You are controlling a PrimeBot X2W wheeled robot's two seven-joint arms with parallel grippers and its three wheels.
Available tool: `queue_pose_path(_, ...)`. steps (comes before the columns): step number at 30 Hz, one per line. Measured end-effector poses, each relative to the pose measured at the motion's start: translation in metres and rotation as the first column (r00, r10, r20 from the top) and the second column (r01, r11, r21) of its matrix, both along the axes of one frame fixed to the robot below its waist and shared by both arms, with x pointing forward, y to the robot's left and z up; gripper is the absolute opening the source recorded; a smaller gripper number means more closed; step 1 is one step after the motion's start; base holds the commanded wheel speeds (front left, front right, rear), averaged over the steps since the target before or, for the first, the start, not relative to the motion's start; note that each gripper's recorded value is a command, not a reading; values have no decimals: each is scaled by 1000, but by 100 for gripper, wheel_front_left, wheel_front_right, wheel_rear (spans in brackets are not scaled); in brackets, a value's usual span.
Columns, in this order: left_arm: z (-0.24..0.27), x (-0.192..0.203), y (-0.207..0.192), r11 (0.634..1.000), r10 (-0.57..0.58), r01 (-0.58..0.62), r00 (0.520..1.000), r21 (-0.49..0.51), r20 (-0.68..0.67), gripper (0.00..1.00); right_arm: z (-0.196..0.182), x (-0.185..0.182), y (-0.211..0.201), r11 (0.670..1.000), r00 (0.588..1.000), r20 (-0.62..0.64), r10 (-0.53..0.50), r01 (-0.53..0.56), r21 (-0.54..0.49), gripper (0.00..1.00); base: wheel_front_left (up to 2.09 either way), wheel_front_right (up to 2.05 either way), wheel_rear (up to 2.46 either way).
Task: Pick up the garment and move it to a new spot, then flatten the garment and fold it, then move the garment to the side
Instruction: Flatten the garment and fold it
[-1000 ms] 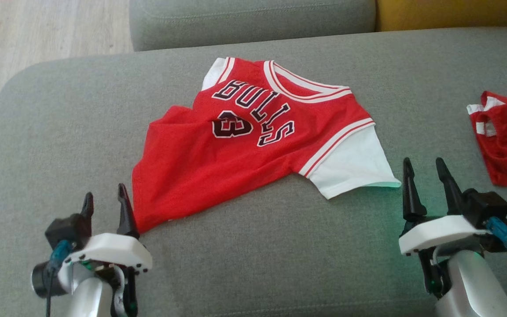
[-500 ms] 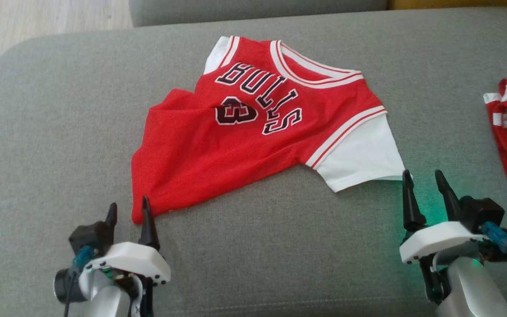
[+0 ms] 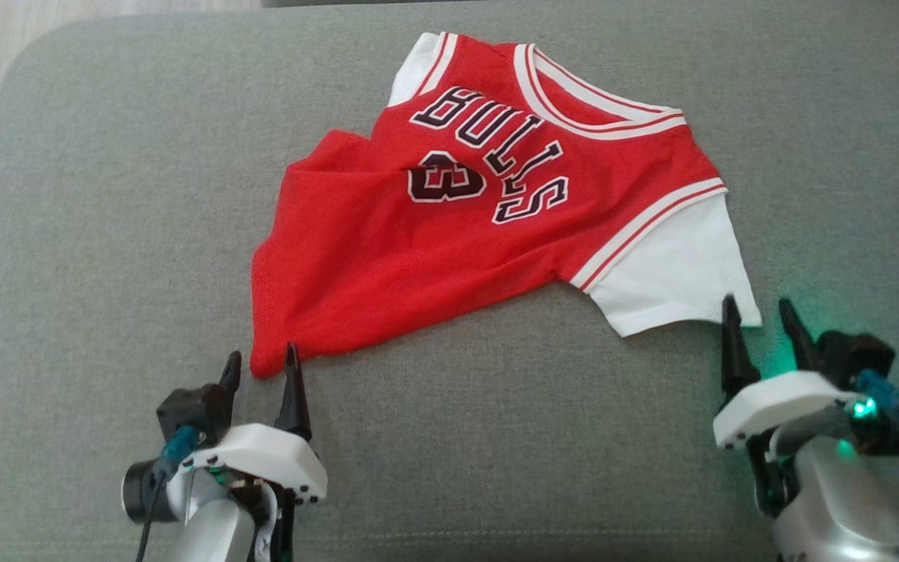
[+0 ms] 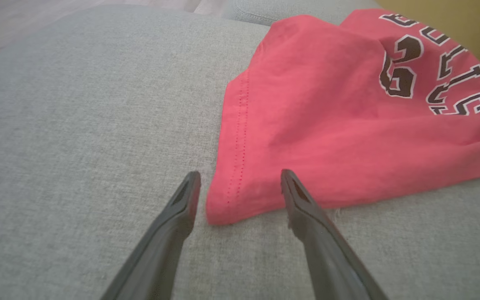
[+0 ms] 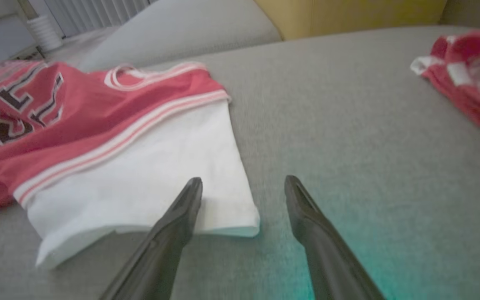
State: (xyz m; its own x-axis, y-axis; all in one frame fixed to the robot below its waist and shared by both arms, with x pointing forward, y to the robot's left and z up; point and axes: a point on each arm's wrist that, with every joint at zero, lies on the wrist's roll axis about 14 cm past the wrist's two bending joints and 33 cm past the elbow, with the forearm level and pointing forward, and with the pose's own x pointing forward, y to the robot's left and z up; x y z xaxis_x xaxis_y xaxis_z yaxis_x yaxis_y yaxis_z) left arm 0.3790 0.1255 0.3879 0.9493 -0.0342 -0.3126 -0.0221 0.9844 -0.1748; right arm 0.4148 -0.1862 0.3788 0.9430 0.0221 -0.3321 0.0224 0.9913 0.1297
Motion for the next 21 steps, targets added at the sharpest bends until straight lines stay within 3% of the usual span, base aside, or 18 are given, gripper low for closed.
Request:
queue_pose_path(5,-2,-2,4,1000,13,-13,1000,3,-7,100,-25,-8,6,998,995,-94,38,-42,-39,100,0,0,0)
queue_pose_path(6,-2,-2,5,1000,14,-14,1000,3,-8,100,-25,-6,6,998,995,-96,40,-44,-39,88,0,0,0)
queue_pose_path(7,-3,-2,5,1000,15,-15,1000,3,-9,100,-25,-4,7,998,994,-97,42,-46,-38,68,0,0,0)
queue_pose_path(8,-3,-2,5,1000,17,-17,1000,-1,-10,100,-26,-3,7,998,994,-98,43,-47,-38,11,0,0,0)
queue_pose_path(9,-3,-2,5,1000,19,-19,1000,-5,-12,100,-26,-3,8,998,994,-101,46,-50,-38,0,0,0,0)
queue_pose_path(21,-5,-1,-7,999,-19,18,1000,-37,-20,100,-8,-2,-15,999,999,-43,-23,22,-31,0,0,0,0)
